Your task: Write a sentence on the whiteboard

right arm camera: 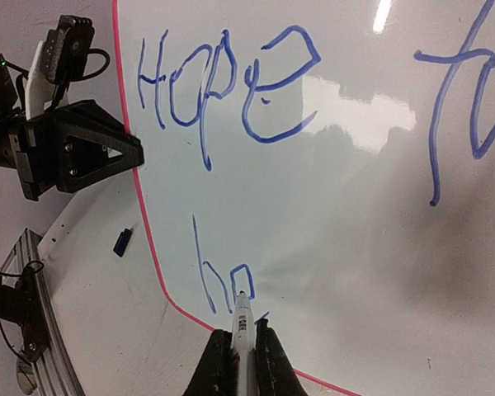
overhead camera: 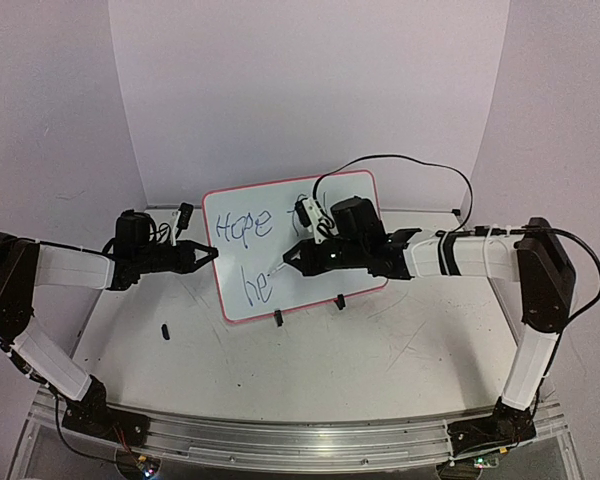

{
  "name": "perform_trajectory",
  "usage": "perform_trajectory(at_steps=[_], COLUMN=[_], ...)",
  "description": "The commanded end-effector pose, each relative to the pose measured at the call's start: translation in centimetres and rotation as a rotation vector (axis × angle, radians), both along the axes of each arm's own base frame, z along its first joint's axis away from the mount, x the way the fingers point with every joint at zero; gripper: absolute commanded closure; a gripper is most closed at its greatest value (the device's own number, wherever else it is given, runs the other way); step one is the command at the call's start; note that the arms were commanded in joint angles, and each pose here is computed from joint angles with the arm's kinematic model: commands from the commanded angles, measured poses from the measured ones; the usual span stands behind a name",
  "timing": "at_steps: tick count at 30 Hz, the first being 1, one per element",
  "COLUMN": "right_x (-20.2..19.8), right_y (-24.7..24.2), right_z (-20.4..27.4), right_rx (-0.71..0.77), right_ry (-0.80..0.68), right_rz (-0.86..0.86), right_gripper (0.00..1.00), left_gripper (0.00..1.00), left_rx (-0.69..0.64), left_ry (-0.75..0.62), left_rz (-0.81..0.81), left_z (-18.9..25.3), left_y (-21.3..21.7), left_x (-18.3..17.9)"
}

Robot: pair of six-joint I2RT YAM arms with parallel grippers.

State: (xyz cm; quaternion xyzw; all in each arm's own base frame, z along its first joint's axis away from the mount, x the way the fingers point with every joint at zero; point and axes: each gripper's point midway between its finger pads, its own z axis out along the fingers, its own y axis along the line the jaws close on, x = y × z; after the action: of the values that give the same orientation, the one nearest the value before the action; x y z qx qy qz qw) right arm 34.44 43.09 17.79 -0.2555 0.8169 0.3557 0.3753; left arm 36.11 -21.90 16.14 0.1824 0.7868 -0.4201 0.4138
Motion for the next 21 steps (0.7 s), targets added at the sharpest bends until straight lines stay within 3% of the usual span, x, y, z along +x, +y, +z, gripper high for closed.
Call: perform_trajectory(at_steps=[1,14,21], right_x=[1.4,1.7,2.4], right_y=[-1.1,-0.3,-1.5], right_z=[2.3,1.4,0.4], right_rx=[0.035,0.013,0.000], right_ry=[-0.060,-0.061,-0.029], right_rz=[-0.034,0.008,-0.057], right_gripper=[1.00,1.00,1.00], left_gripper=[1.00,1.00,1.00], left_rx=[0.096,0.095,0.095], left_ry=[-0.044,-0.037,-0.040], left_rz=[0.107,0.104,0.103], left_z=[-0.6,-0.8,-0.7], left_y=[1.2,1.2,1.1], left_x=[2.3,2.3,2.3])
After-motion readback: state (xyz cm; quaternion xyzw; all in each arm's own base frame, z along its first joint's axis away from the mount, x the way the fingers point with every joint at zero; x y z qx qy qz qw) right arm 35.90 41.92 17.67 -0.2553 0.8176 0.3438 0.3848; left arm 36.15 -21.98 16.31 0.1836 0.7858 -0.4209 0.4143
